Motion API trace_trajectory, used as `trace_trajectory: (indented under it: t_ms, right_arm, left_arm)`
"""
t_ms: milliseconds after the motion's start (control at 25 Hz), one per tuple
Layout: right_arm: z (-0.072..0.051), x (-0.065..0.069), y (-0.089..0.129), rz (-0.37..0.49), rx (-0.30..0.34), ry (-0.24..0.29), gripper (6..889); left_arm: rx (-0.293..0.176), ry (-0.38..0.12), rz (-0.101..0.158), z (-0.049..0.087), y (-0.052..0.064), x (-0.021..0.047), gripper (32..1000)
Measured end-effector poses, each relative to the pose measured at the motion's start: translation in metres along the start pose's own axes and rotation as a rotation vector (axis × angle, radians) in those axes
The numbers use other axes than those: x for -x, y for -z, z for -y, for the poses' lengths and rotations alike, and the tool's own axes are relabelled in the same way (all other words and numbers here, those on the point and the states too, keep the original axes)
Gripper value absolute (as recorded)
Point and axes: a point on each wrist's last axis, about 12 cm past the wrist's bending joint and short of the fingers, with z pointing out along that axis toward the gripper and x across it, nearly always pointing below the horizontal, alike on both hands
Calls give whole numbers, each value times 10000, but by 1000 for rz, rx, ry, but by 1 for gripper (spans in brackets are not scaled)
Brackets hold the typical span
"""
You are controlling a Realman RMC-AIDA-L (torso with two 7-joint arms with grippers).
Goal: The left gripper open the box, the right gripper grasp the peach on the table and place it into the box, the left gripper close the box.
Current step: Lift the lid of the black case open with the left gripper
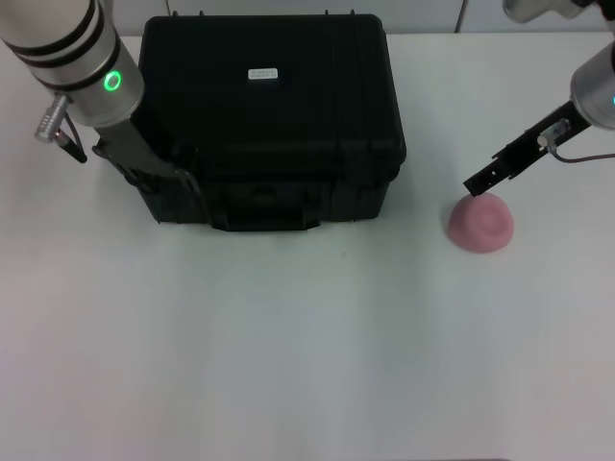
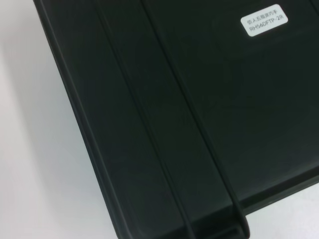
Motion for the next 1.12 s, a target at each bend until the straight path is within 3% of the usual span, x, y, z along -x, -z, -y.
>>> trace_trajectory:
  t_ms: [320,560,1120]
  right_arm:
    - [-7,1,-5,0,2,6,755]
    - [-5,-1,-5,0,2,4,752]
    - [-5,-2,-6,0,2,6,746]
  left_arm:
    - [3,-6,8,15,41,12,516]
    - [4,-16,35,50,144,30,489]
    - [63,-54,117,110,402,111,488]
